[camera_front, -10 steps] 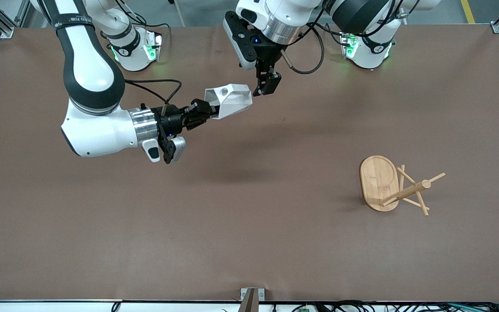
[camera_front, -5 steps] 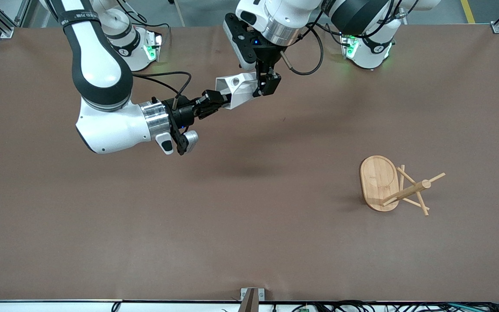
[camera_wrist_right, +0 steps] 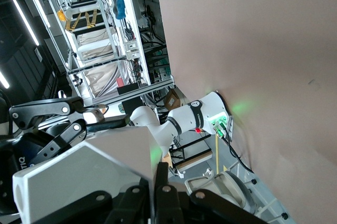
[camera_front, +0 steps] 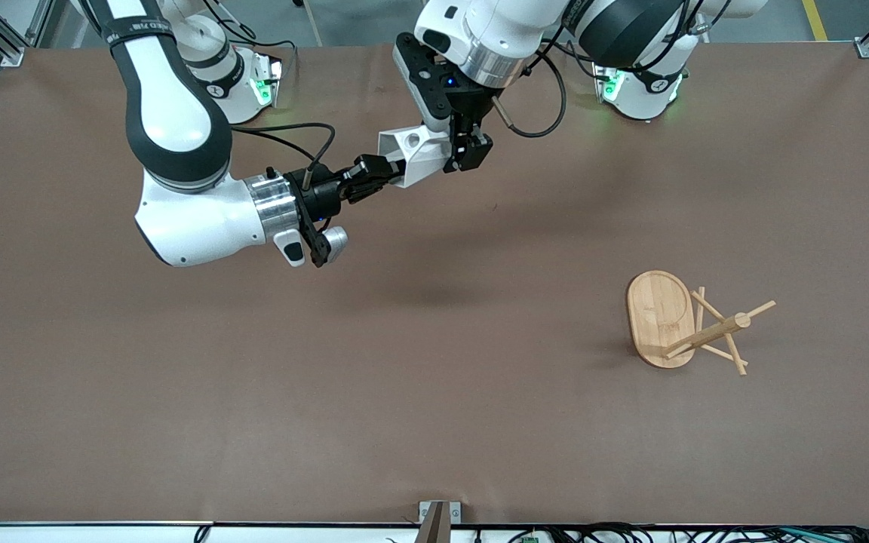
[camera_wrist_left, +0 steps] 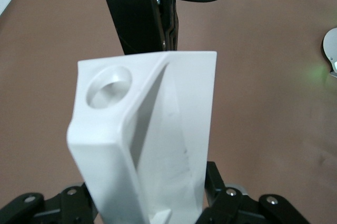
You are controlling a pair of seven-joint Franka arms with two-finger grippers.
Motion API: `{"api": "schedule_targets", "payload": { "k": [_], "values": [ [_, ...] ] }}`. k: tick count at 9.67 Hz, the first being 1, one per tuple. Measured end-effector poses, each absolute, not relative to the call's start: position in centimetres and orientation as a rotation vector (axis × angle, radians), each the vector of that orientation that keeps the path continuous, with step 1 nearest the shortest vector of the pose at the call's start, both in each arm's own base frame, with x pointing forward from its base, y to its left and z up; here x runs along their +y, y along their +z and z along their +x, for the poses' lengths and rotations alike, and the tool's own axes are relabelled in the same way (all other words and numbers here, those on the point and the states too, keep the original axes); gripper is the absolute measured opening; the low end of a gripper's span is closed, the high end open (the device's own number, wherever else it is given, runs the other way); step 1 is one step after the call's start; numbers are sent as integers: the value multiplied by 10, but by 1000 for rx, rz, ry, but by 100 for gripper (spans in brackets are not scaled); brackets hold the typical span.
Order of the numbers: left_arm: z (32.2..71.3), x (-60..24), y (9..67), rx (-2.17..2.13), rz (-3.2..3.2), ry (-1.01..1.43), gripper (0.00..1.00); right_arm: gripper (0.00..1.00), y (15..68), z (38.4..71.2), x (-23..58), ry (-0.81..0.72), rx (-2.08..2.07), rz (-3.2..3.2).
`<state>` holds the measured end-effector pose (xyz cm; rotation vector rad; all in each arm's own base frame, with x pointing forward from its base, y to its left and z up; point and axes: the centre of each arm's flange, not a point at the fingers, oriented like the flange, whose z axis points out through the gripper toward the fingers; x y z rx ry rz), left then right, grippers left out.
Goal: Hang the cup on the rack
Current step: 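Carry the cup with the left gripper while the right gripper withdraws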
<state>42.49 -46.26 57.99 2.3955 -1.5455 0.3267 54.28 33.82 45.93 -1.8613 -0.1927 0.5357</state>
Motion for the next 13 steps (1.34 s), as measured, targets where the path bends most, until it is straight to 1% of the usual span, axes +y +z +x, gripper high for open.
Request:
{"api": "schedule_targets", "payload": {
  "k": [1,2,5,6,7,8,11,13],
  "values": [
    [425,-462,580,-1545,2396,329,74,6,460,543,338,541,-179,-1865],
    [426,-462,580,-1543,2397,327,74,16,464,544,338,550,-161,-1865],
    [439,-449,581,-1508,2422,338,74,61,488,550,336,516,-162,-1877],
    [450,-438,584,-1481,2441,353,74,75,495,556,327,480,-174,-1923],
    [461,-428,586,-1474,2465,371,74,92,500,567,309,426,-187,-2011],
    [468,-420,586,-1484,2496,387,74,100,503,580,286,363,-181,-2105],
    [493,-391,585,-1421,2566,402,74,100,494,613,197,221,-132,-2403],
    [515,-361,581,-1273,2644,392,74,100,493,627,123,152,-94,-2627]
  ]
}}
